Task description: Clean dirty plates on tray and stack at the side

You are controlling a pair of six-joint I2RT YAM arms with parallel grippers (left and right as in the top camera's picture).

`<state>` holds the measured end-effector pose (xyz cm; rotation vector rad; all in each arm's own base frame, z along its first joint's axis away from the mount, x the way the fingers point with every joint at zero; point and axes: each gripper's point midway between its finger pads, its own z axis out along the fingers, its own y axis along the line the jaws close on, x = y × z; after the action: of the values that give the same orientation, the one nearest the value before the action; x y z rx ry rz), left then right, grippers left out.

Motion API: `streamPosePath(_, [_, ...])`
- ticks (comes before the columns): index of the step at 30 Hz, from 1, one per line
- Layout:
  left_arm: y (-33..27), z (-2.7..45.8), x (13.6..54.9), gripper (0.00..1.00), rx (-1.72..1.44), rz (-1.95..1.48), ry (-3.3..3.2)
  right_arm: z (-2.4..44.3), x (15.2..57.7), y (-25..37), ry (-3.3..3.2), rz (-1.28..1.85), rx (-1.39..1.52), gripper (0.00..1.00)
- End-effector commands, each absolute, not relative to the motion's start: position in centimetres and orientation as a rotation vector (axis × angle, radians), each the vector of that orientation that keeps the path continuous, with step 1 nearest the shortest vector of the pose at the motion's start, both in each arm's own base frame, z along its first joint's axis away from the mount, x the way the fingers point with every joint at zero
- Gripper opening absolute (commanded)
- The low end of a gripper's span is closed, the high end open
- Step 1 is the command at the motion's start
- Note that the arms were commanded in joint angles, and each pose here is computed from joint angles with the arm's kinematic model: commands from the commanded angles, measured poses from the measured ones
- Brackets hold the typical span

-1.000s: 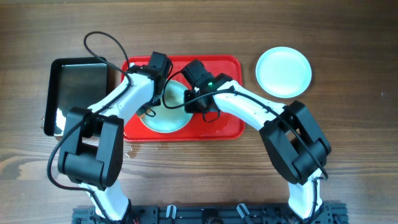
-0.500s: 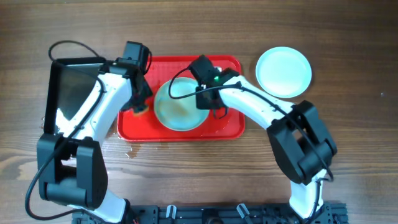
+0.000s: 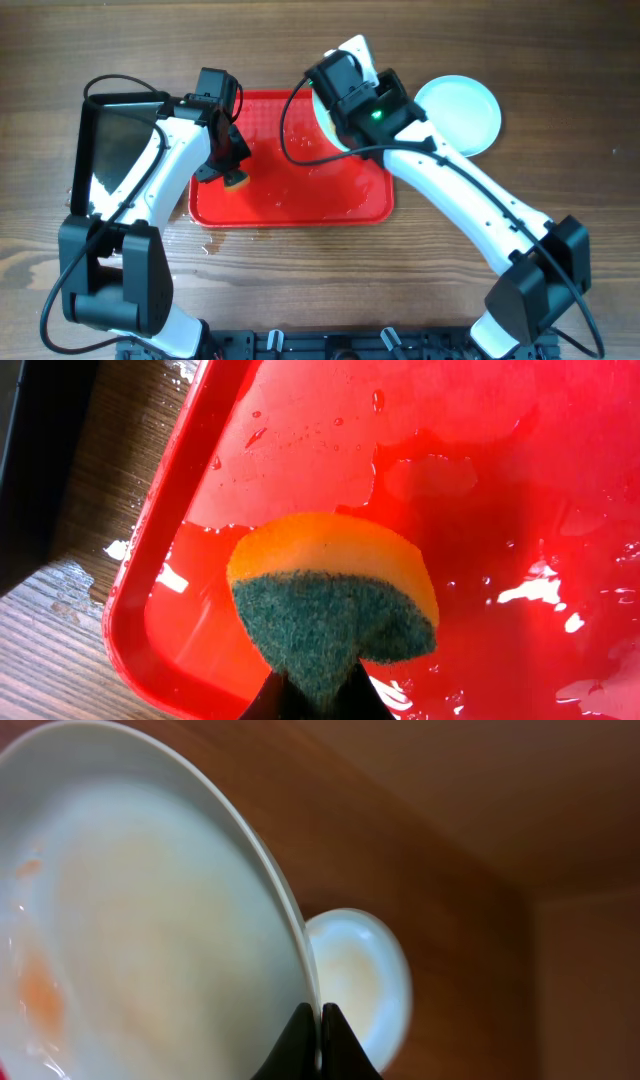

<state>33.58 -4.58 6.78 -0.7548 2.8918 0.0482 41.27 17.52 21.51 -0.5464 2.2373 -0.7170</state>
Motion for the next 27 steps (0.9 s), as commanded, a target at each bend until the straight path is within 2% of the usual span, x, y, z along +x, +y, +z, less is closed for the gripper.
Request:
streamPosePath(1, [-4.8, 7.2, 33.8, 0.06, -0.775, 0.019, 2.881, 24.5, 40.5, 18.1, 2.088, -0.948, -0.730, 0.04])
streamPosePath(7, [-4.8, 7.1, 33.8, 0.06, -0.776, 0.020, 2.882, 23.6, 38.8, 22.1, 2.027, -0.912, -1.019, 0.04])
streamPosePath(17, [-4.8, 7.1, 34.0, 0.05, -0.775, 0.016, 2.876, 23.5, 38.4, 23.0, 2.045, -0.837, -0.947, 0.04])
streamPosePath(21, [-4.7, 6.7, 33.5, 0.04, -0.777, 0.026, 2.891, 19.9, 37.4, 25.5, 2.253, -0.402, -0.862, 0.04])
streamPosePath(27, [-4.7, 6.0, 33.0, 0.04, -0.779, 0.035, 2.903, 15.0, 38.5, 23.2, 2.524, 0.005, -0.446, 0.04])
